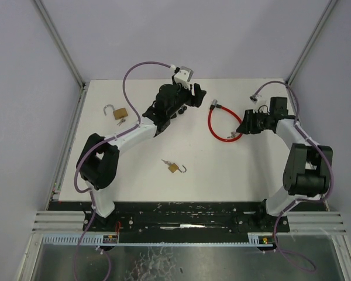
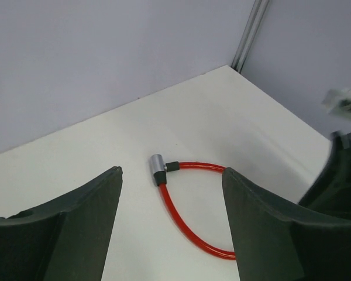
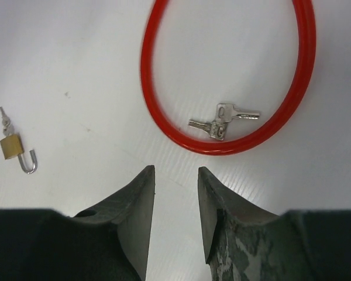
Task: Lock with the key
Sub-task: Place the key at the center of the board, then move the lock to the center of the board.
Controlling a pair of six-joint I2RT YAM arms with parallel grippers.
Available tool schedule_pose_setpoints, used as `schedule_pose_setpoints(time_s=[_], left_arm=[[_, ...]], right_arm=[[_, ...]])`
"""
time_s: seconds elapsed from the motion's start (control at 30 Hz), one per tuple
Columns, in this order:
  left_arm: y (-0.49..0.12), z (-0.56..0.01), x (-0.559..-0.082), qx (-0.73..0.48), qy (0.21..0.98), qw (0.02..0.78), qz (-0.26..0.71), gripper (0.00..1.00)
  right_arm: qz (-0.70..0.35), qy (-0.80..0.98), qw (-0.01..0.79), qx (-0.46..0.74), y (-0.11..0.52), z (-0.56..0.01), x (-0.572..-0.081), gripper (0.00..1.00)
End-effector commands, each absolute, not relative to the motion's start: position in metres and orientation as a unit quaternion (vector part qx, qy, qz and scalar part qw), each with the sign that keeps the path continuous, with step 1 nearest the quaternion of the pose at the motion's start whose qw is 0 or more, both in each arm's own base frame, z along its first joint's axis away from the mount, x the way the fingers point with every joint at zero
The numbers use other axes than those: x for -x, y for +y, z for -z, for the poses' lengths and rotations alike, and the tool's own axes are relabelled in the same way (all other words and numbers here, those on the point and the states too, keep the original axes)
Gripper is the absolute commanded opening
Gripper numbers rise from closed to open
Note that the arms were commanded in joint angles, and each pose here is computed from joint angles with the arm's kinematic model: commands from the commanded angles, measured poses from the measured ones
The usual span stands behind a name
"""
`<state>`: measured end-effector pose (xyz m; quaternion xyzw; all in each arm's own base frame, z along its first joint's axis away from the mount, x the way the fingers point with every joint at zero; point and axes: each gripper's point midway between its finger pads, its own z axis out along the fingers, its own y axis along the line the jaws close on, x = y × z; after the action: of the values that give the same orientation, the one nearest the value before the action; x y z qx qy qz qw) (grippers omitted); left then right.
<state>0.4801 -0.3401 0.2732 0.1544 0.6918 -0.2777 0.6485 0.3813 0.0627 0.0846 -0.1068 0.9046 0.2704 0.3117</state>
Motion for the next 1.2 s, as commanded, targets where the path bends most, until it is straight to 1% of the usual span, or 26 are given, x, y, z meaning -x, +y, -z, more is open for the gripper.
schedule_pose_setpoints(time_s=[0.0, 0.1, 0.2, 0.27, 0.4, 0.43, 0.53, 0.6, 0.73, 0.8, 0.87, 0.93, 1.03, 1.07, 1.17], left_arm=[[-0.323, -0.282, -0.483, -0.191, 0.671, 0.682, 0.222, 0.69], [-0.312, -0.277, -0.479, -0.193, 0.693, 0.660, 0.217, 0.70], [-0.297, -0.282, -0.478, -0.170, 0.704, 0.658, 0.205, 0.74], [-0.292, -0.289, -0.479, -0.133, 0.715, 0.649, 0.224, 0.76], [-0.308, -0.285, -0.470, -0.128, 0.735, 0.603, 0.282, 0.75], [-0.309, -0.285, -0.469, -0.132, 0.735, 0.602, 0.284, 0.76], [-0.293, -0.281, -0.482, -0.081, 0.747, 0.600, 0.275, 0.78], [-0.280, -0.275, -0.502, -0.039, 0.770, 0.564, 0.294, 0.78], [-0.259, -0.242, -0.539, 0.088, 0.804, 0.445, 0.385, 0.77], [-0.260, -0.219, -0.545, 0.118, 0.817, 0.397, 0.401, 0.77], [-0.251, -0.198, -0.549, 0.139, 0.840, 0.385, 0.356, 0.79], [-0.232, -0.190, -0.549, 0.170, 0.848, 0.403, 0.300, 0.84], [-0.201, -0.181, -0.540, 0.223, 0.844, 0.439, 0.211, 0.98], [-0.195, -0.180, -0.539, 0.242, 0.839, 0.450, 0.188, 1.00], [-0.196, -0.165, -0.532, 0.262, 0.844, 0.448, 0.137, 1.00]], right_arm=[[-0.242, 0.843, 0.425, 0.224, 0.069, -0.182, -0.376, 0.41], [-0.241, 0.813, 0.463, 0.256, 0.076, -0.216, -0.364, 0.42], [-0.268, 0.795, 0.468, 0.277, 0.086, -0.238, -0.352, 0.44], [-0.278, 0.794, 0.457, 0.289, 0.090, -0.242, -0.344, 0.46], [-0.266, 0.791, 0.458, 0.306, 0.089, -0.231, -0.330, 0.48], [-0.262, 0.790, 0.460, 0.309, 0.088, -0.227, -0.328, 0.50], [-0.259, 0.784, 0.468, 0.314, 0.089, -0.226, -0.325, 0.53], [-0.264, 0.784, 0.466, 0.314, 0.090, -0.226, -0.324, 0.53], [-0.258, 0.786, 0.463, 0.318, 0.088, -0.221, -0.324, 0.53], [-0.258, 0.787, 0.462, 0.318, 0.088, -0.221, -0.324, 0.53], [-0.262, 0.785, 0.462, 0.320, 0.089, -0.221, -0.322, 0.53], [-0.263, 0.783, 0.463, 0.321, 0.090, -0.221, -0.322, 0.53], [-0.264, 0.785, 0.460, 0.320, 0.090, -0.218, -0.323, 0.54], [-0.263, 0.787, 0.458, 0.320, 0.089, -0.217, -0.324, 0.54], [-0.258, 0.790, 0.455, 0.318, 0.087, -0.212, -0.325, 0.54]])
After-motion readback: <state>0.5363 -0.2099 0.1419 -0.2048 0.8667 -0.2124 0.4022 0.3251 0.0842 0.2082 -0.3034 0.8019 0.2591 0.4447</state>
